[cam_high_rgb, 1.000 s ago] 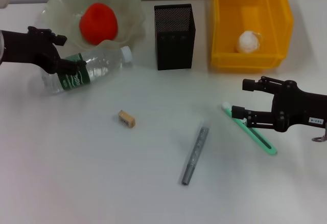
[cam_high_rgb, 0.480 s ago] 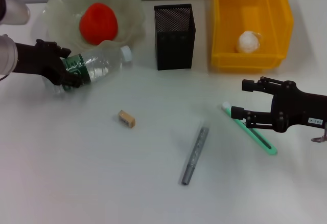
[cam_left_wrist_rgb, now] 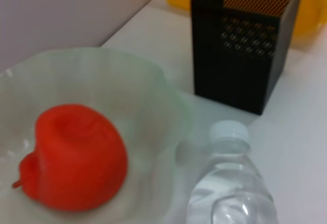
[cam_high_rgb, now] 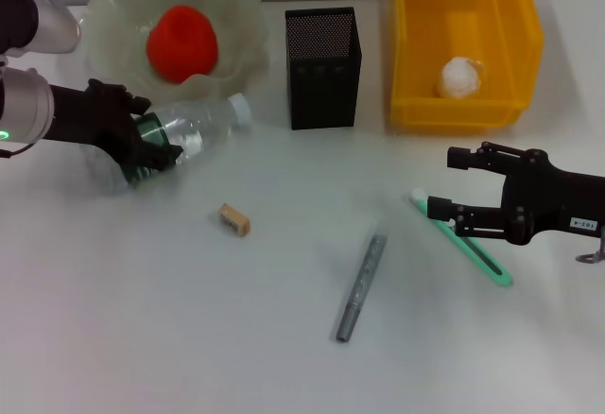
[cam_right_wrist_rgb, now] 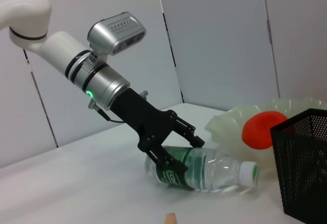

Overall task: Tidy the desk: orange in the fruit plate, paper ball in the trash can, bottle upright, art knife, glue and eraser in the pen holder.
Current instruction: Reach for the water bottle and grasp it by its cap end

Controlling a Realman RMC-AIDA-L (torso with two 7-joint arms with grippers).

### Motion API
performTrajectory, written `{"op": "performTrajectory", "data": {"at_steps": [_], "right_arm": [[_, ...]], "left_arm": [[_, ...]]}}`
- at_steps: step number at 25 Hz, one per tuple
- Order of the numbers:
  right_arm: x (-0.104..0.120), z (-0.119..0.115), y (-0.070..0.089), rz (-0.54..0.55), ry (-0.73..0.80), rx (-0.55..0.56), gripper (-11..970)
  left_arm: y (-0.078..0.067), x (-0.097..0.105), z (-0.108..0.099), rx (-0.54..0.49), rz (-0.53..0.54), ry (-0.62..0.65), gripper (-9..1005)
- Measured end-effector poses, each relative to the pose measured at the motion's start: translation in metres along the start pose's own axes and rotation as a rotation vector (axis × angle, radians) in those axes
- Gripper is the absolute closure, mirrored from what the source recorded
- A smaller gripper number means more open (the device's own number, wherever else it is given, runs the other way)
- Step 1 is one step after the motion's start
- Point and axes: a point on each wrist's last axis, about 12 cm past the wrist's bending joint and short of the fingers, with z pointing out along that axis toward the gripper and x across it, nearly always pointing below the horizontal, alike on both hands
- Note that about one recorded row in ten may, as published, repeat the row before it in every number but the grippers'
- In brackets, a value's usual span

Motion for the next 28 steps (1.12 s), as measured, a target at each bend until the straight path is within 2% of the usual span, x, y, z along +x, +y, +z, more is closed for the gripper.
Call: {"op": "performTrajectory", "data": {"at_steps": [19,22,28], "right_arm": [[-0.001,0.001,0.0,0.008,0.001,-0.003,131],[-0.001,0.001,-0.001,0.008,0.0,-0.001,131],[-0.001,0.001,-0.001,0.009,0.0,0.0,131]], "left_arm": [[-0.02,-0.024,0.013,0.117,0.038,-0.045,162],[-0.029,-0.032,0.02,0.149,0.061,-0.05,162],[-0.032,-0.039,0.023,0.164,0.077,-0.061,162]]}}
